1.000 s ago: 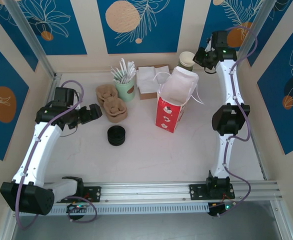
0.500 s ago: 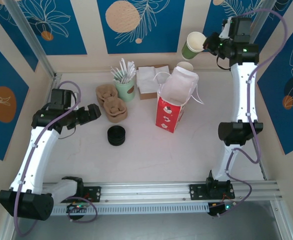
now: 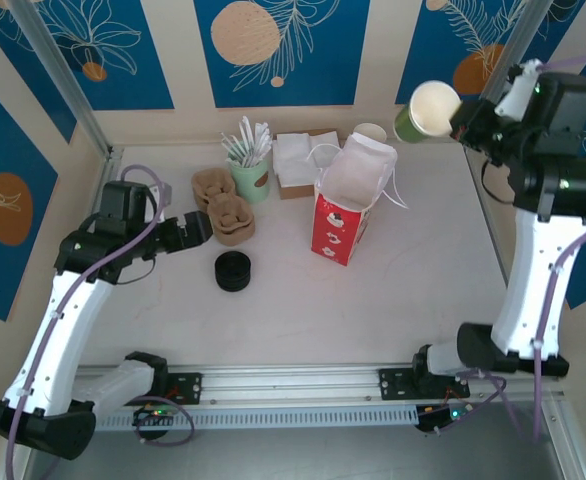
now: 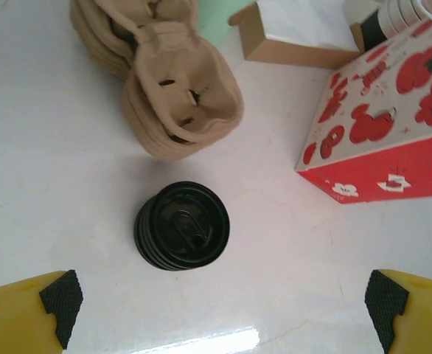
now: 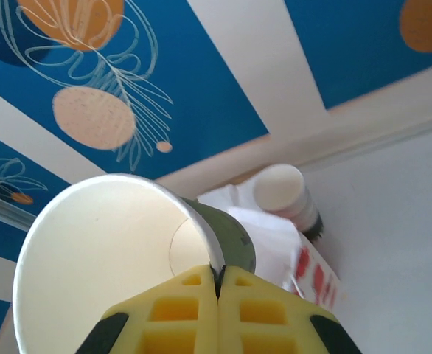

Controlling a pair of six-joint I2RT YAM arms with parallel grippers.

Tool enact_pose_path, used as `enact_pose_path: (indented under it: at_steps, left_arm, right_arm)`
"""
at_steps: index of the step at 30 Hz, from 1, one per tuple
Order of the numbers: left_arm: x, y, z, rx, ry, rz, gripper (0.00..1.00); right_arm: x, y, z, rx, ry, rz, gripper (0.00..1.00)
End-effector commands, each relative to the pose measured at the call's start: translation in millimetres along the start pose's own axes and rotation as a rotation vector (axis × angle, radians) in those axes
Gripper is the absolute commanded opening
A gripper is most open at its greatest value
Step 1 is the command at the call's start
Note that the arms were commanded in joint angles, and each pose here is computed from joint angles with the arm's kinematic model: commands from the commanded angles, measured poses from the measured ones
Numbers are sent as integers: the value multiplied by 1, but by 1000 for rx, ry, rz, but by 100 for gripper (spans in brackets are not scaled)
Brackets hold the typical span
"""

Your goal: Pack the takeout coffee

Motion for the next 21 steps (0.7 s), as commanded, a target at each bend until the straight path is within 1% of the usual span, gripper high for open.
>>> enact_pose_path:
  at_steps: [1, 7, 11, 17, 21]
  left_arm:
    - [-7, -10, 8, 0, -20, -30, 100]
    - [-25, -23, -7, 12, 6, -95, 100]
    - [-32, -24, -17, 37, 7, -98, 100]
    - [-41, -10, -38, 109, 11, -60, 100]
    - [-49, 0, -59, 157, 24, -38, 100]
  right_arm:
    - [-34, -16, 8, -64, 116, -14, 0]
    - [-91, -28, 31, -88, 218, -25, 0]
    - [-132, -33, 39, -73, 306, -40, 0]
    - [-183, -33, 42, 7, 426, -53, 0]
    - [-207, -33, 43, 53, 445, -87, 0]
Point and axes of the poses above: each hand's point on the last joint's axis, 136 mm out from that joint toward the fingers, its own z axis back along the fingers, its own y axis along the line the jaws close on, x = y × z, the point moved 9 cm from there along z, back along the fingers, and after that the axes turned 6 degrees about z, right-handed, at the moved point
